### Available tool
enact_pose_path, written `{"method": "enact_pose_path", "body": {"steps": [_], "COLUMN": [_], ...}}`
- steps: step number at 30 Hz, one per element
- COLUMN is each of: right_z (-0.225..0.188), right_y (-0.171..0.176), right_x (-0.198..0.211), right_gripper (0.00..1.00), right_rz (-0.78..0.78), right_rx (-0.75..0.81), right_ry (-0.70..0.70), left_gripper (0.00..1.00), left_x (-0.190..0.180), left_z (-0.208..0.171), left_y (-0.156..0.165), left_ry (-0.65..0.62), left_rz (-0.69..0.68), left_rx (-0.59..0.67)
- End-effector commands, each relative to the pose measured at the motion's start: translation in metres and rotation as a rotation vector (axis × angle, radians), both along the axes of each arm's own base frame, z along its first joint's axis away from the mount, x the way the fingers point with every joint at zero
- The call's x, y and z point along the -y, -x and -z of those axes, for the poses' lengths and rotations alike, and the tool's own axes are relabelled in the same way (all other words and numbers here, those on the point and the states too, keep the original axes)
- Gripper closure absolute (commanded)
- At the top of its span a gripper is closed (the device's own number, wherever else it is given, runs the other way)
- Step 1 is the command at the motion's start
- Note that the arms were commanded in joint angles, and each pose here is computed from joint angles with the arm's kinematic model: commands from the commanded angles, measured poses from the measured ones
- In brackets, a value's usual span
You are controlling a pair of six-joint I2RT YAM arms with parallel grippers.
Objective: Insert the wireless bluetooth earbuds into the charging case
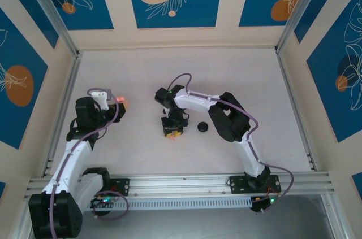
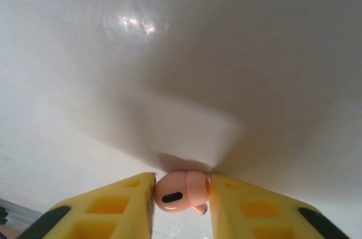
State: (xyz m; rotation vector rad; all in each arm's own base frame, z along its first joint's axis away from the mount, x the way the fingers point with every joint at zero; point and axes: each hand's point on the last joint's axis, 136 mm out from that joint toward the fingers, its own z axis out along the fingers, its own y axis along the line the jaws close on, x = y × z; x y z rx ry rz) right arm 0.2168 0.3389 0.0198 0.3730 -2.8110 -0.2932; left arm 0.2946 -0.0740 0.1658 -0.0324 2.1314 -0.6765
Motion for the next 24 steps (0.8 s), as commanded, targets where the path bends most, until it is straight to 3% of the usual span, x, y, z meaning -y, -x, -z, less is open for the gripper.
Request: {"method": "enact_pose_path", "body": {"steps": [1, 10, 17, 24], "right_z": [0.002, -0.018, -0.056, -0.102], "right_y": [0.005, -0.008, -0.039, -0.059], "right_x": [-0.005, 0.000, 0.022, 0.058], "right_gripper": [0.72, 0.76, 0.76, 0.76], "right_rz": [0.001, 0.064, 0.203, 0.324], "right_rx": [-0.009, 0.113, 0.325, 0.561], "right_ry": [-0.002, -0.056, -0.199, -0.382], "left_gripper": [0.86, 0.87, 0.87, 0.86], "left_x": [0.004, 0.027, 0.097, 0.143], "left_z": [-0.010, -0.010, -0.021, -0.028], "left_y": [-0.003, -0.002, 0.012, 0.031], "left_ry": [-0.014, 0.013, 0.030, 0.054], "left_rz": [0.019, 0.105, 0.372, 0.574], "left_rx": [0.026, 0.055, 0.254, 0.449]}}
